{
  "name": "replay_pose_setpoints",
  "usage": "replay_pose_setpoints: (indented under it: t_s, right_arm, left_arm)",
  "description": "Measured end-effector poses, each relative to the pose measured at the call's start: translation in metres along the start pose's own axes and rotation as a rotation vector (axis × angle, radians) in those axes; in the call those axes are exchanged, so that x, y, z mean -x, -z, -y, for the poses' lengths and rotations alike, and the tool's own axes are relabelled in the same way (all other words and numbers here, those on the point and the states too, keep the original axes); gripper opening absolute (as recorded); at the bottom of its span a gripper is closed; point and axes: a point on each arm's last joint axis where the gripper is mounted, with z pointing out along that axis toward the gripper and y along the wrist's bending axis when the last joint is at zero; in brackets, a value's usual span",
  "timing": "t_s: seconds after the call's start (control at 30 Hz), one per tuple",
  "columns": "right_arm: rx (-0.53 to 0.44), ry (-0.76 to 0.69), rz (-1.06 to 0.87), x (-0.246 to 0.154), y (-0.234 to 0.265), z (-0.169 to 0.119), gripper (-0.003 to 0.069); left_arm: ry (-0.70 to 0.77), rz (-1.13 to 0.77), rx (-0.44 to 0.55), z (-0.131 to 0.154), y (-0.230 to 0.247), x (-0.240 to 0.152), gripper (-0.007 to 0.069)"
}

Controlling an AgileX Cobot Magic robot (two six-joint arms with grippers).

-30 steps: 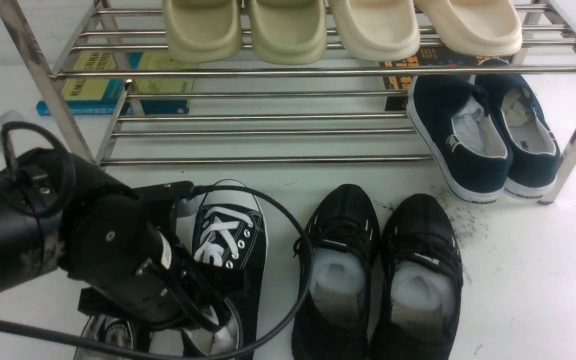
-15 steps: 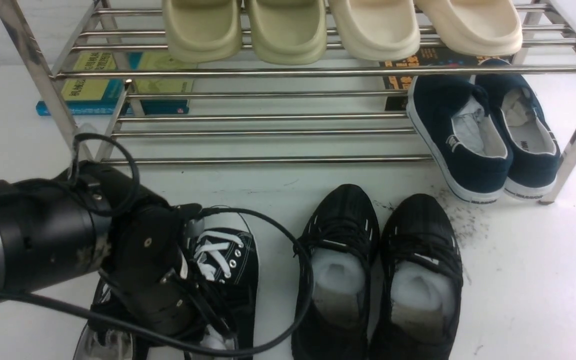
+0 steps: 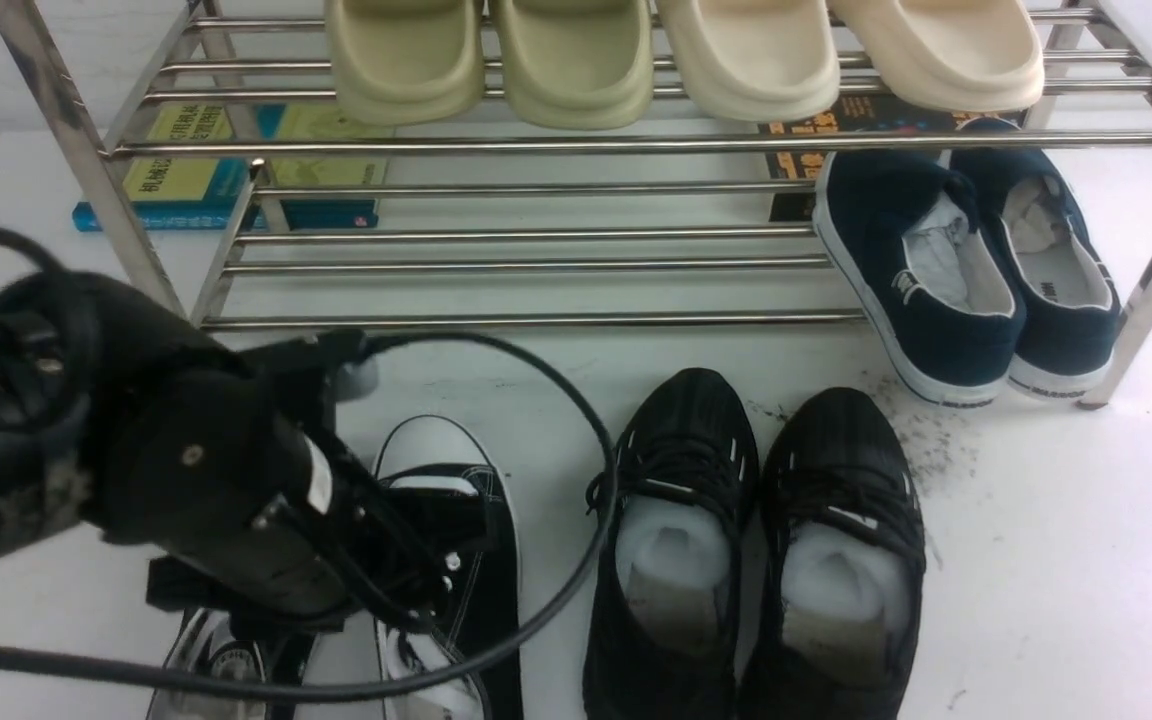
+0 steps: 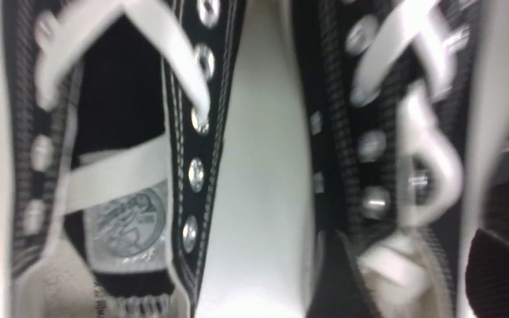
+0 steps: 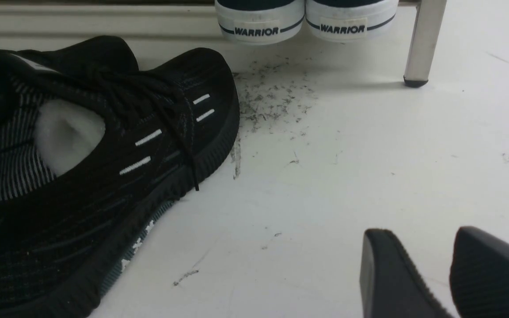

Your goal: Take the shoes off the shelf with your hand on the white table.

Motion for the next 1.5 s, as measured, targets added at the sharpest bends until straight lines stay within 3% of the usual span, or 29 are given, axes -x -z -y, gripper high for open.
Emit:
replay_pose_setpoints:
  t_s: [0.1, 0.17, 0.27, 0.33, 0.43, 0.6, 0.73, 0.93, 1.07, 1.27, 1.5]
  right_arm:
    - [0.0, 0.0, 0.0, 0.0, 0.0, 0.0, 0.0237]
    - [0.0, 0.001, 0.0, 0.0, 0.0, 0.0, 0.0237]
    - [0.0, 0.001, 0.0, 0.0, 0.0, 0.0, 0.0237]
    - [0.0, 0.001, 0.0, 0.0, 0.0, 0.0, 0.0237]
    - [0.0, 0.001, 0.0, 0.0, 0.0, 0.0, 0.0237]
    - [0.0, 0.001, 0.0, 0.0, 0.0, 0.0, 0.0237]
    - [0.0, 0.001, 0.0, 0.0, 0.0, 0.0, 0.0237]
    - [0.0, 0.001, 0.0, 0.0, 0.0, 0.0, 0.0237]
    - [0.0, 0.001, 0.0, 0.0, 0.0, 0.0, 0.0237]
    - [0.0, 0.001, 0.0, 0.0, 0.0, 0.0, 0.0237]
    - [0.0, 0.0, 0.0, 0.0, 0.0, 0.0, 0.0237]
  left_arm:
    - [-0.023, 0.101, -0.015, -0.001, 0.043, 0.011, 0.0427]
    - [-0.039, 0.139, 0.027, -0.007, 0.067, 0.014, 0.0392]
    - [-0.067, 0.186, 0.173, -0.024, 0.095, 0.016, 0.0251]
    - [-0.086, 0.222, 0.269, -0.035, 0.103, 0.017, 0.011]
    - [-0.106, 0.228, 0.33, -0.043, 0.1, 0.014, 0.0018]
    - [-0.118, 0.168, 0.388, -0.053, 0.081, 0.003, 0.0008]
    - [0.004, 0.102, 0.46, -0.083, 0.067, 0.004, 0.0011]
    - [0.149, 0.032, 0.339, -0.124, 0.06, 0.018, 0.0013]
    - [0.17, -0.031, 0.345, -0.138, 0.044, 0.023, 0.0016]
    - [0.179, -0.132, 0.337, -0.146, -0.006, 0.019, 0.0018]
    - [0.214, -0.124, 0.226, -0.14, -0.044, 0.03, 0.0019]
